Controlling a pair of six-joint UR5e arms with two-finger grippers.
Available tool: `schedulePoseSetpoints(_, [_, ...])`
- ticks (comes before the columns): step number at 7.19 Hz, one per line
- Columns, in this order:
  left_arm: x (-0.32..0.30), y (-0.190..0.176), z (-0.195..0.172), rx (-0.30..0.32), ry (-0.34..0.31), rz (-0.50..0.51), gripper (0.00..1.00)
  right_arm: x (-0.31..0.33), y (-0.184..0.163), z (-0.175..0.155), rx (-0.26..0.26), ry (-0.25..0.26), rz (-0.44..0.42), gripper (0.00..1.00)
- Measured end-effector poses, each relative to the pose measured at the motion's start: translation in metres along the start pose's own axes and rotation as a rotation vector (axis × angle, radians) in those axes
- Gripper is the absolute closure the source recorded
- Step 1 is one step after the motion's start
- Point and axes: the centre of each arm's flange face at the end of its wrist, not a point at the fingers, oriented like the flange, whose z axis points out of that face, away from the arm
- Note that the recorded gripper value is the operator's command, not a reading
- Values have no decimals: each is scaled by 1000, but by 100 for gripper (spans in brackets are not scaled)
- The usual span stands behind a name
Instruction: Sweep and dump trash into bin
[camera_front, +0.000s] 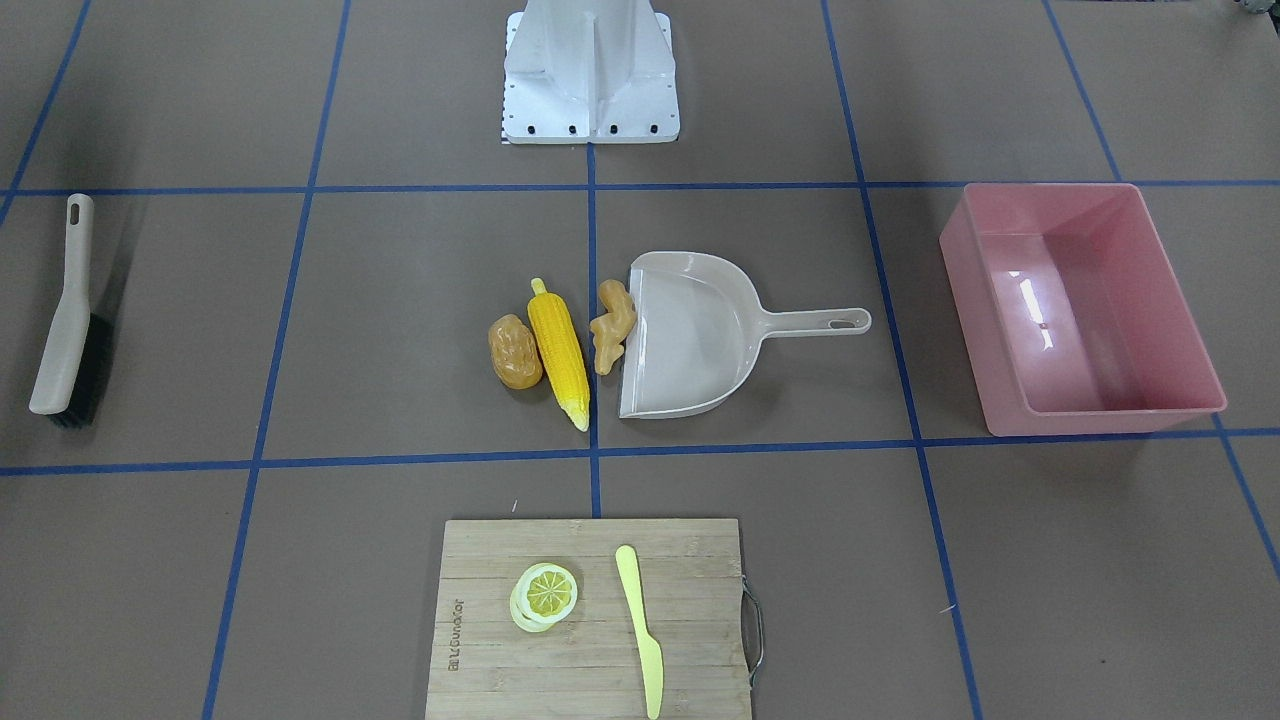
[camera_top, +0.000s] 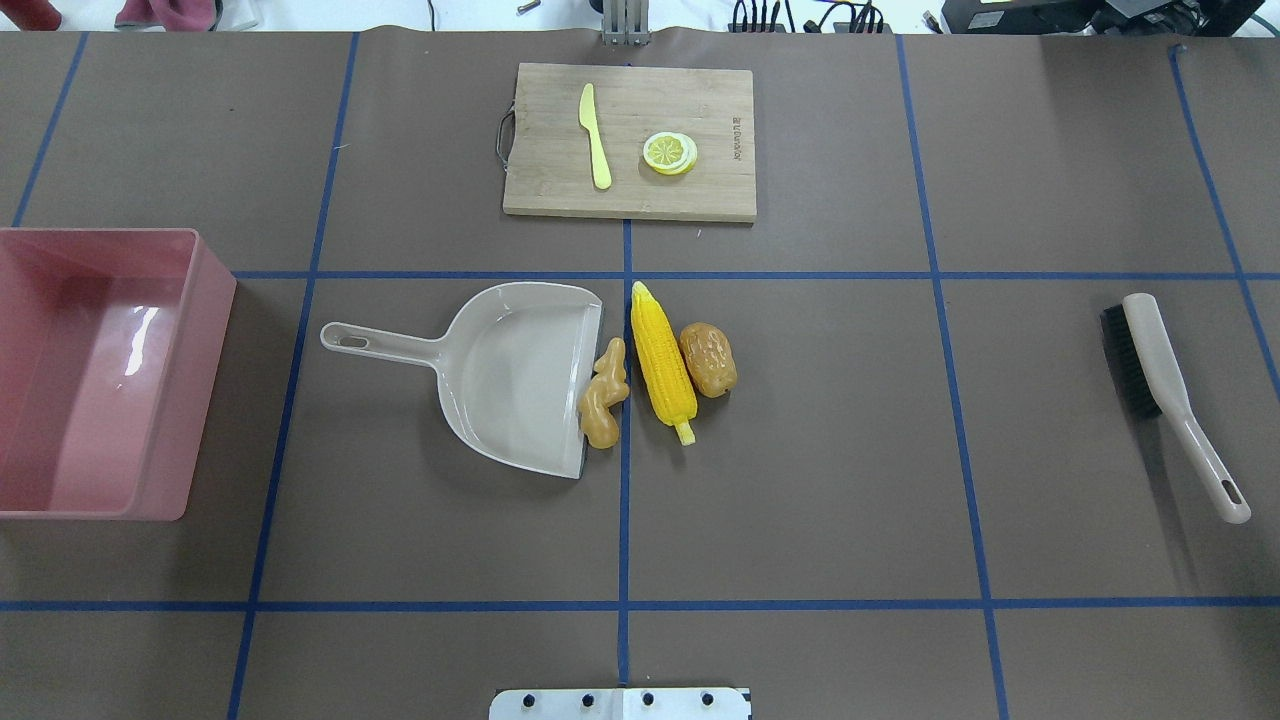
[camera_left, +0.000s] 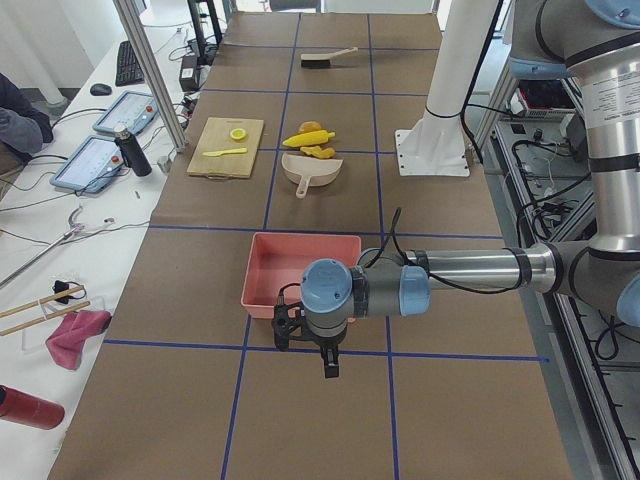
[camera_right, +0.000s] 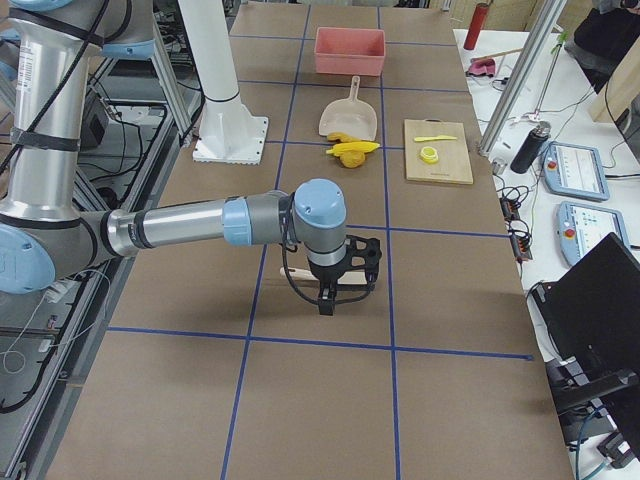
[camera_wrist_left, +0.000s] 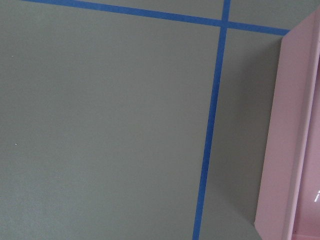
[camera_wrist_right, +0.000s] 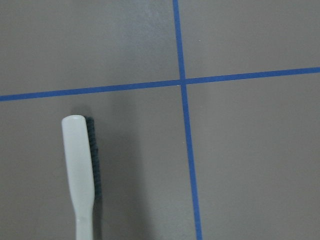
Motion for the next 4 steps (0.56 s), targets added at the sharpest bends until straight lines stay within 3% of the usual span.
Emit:
schedulePoseSetpoints(2, [2,0,-1,4,2,12,2,-39,16,15,-56,-31,-52,0])
schedulePoseSetpoints(4, [17,-8,-13,36,2,62,2,-53,32,63,-106,-37,-167,0])
